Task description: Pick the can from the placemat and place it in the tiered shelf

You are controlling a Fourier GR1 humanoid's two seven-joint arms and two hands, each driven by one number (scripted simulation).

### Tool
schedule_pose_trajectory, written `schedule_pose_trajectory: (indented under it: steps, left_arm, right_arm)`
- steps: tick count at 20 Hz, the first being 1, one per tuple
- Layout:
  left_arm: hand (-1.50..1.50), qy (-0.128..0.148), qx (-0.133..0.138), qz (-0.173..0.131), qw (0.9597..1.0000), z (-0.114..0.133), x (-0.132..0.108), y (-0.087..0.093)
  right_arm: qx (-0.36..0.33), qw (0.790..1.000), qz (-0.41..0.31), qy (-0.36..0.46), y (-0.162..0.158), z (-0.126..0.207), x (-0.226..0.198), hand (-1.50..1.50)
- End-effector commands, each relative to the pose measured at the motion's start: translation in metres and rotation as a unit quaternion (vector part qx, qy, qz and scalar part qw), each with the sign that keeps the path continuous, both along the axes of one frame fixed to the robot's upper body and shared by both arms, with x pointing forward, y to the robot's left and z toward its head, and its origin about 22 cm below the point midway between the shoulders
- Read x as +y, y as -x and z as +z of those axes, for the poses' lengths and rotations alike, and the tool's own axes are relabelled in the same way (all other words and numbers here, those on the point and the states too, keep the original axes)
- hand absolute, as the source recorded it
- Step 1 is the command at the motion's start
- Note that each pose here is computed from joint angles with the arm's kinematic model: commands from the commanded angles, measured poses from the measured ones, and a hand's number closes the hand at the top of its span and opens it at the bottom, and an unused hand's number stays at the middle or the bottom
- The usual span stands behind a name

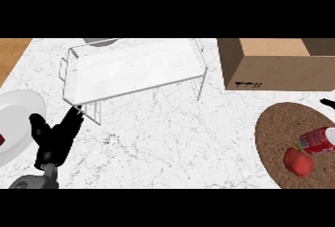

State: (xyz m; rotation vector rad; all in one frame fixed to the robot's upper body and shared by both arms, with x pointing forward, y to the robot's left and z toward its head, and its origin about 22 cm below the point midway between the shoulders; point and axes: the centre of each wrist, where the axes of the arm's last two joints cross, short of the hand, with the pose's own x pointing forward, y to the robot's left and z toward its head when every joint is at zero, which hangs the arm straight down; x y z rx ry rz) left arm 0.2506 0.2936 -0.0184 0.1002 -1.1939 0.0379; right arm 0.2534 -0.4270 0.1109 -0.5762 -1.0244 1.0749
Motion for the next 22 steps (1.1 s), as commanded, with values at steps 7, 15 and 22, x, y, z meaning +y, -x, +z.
schedule_pose_trajectory:
  steps: [7,15,22]
  left_arm:
    - [0.00,0.010,0.040,-0.007,0.9991,-0.002,-0.003,0.014]
    - [0.00,0.000,0.041,0.008,0.9991,-0.007,-0.002,0.007]
    - [0.00,0.002,0.037,-0.005,0.9993,-0.014,0.011,0.011]
  right_arm:
    - [-0.023,0.999,-0.017,0.029,-0.020,-0.036,0.031,-1.50]
    - [-0.038,0.999,-0.005,0.004,-0.024,-0.045,0.017,-1.50]
    - [0.043,0.992,0.106,0.052,-0.019,-0.071,0.015,1.50]
